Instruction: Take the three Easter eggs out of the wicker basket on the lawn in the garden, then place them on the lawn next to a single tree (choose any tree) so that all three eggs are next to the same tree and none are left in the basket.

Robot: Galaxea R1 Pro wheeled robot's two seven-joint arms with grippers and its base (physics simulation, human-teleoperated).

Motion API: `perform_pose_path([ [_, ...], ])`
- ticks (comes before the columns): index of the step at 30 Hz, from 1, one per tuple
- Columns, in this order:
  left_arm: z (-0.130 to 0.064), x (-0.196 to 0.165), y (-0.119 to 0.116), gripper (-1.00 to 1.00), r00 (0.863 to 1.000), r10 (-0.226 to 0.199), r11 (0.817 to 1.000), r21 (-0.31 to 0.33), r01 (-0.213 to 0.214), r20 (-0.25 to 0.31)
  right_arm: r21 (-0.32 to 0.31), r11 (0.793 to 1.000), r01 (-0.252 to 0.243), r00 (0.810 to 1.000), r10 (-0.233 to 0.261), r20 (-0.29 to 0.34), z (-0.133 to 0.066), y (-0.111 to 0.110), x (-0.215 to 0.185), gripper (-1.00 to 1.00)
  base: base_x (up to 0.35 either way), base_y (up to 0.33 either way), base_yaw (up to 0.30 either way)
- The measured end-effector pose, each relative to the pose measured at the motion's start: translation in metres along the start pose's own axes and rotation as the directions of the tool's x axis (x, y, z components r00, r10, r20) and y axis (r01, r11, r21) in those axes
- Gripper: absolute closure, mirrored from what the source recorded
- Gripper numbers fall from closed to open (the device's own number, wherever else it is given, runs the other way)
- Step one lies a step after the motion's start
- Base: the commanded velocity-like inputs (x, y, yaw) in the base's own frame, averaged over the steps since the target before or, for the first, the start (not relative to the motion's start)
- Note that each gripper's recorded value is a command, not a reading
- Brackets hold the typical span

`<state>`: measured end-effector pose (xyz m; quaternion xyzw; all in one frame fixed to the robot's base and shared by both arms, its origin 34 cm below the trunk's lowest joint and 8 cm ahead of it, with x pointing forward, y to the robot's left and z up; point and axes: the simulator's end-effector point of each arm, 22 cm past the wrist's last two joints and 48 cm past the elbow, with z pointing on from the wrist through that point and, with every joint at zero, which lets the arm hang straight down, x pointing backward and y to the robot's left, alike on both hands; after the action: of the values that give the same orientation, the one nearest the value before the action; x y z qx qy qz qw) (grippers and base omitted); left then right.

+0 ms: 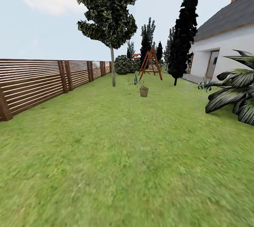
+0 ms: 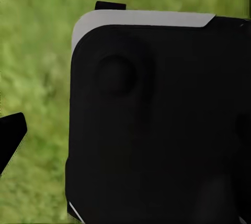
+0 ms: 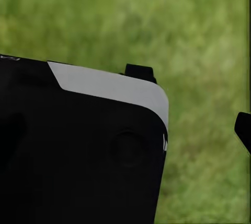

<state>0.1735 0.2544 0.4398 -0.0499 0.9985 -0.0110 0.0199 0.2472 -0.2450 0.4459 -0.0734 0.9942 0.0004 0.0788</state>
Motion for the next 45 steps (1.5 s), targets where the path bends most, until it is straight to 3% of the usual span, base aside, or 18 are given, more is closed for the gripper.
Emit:
perform_pose_path([
  [45, 0.0000, 0.0000, -0.0003, -1.00, 1.000, -0.001, 1.000, 0.000, 0.001, -0.001, 0.001, 1.000, 0.003, 1.000, -0.003, -0.001, 0.0000, -0.0005, 0.0004, -1.00, 0.341, 0.000, -0.006],
])
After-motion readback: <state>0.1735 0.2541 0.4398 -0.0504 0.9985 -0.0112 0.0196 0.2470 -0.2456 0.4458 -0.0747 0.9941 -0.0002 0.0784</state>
